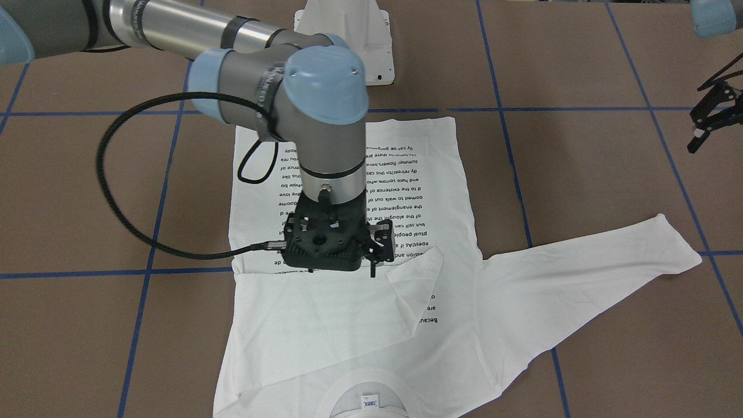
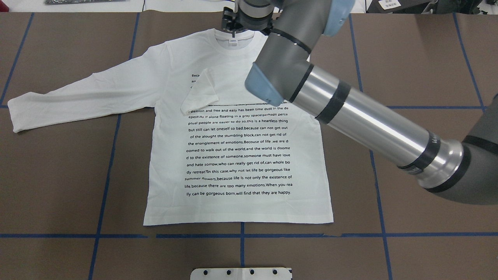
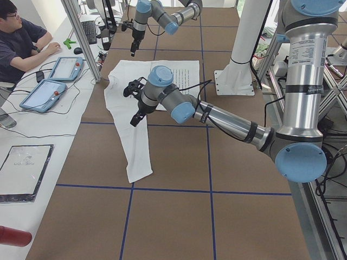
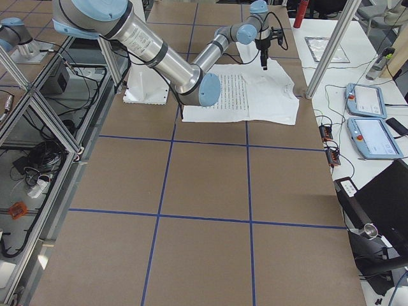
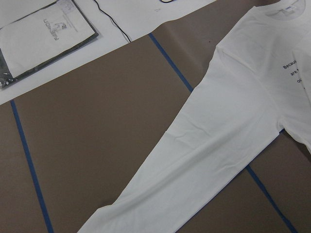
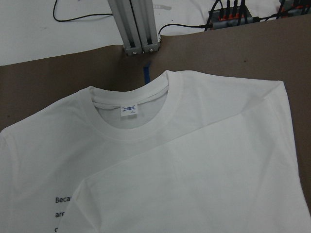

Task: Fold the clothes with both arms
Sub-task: 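Carry the sleeve across the shirt body with the right gripper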

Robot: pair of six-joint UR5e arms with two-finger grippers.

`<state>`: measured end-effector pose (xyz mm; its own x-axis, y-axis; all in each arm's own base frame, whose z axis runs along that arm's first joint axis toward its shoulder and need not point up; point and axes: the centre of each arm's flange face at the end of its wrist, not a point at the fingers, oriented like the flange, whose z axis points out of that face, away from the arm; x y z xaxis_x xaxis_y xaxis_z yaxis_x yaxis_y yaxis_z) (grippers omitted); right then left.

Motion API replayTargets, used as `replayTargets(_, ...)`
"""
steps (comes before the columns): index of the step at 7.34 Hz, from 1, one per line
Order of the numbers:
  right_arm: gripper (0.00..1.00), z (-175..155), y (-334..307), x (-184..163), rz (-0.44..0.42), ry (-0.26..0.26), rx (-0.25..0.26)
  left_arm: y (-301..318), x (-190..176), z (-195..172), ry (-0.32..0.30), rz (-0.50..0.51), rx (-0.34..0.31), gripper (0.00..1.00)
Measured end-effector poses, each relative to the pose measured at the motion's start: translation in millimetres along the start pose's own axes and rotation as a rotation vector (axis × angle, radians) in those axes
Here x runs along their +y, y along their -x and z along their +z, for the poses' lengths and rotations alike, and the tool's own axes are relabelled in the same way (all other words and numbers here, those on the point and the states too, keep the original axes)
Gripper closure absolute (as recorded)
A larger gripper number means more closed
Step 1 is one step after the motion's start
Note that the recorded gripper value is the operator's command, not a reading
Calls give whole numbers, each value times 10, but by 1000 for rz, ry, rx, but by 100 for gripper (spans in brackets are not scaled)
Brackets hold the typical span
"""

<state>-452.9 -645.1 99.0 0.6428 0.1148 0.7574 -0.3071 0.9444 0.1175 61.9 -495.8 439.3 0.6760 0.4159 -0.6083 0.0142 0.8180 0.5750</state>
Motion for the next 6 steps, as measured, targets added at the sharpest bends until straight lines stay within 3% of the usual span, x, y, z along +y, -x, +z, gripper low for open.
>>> replayTargets(2,0,-267,-1257,-314,-87,46,-9,199,234,624,-11,-100,-28,3)
replayTargets(6,0,-750,-3018,-519,-269,62,21,723,1062,1667,-11,-141,-39,6)
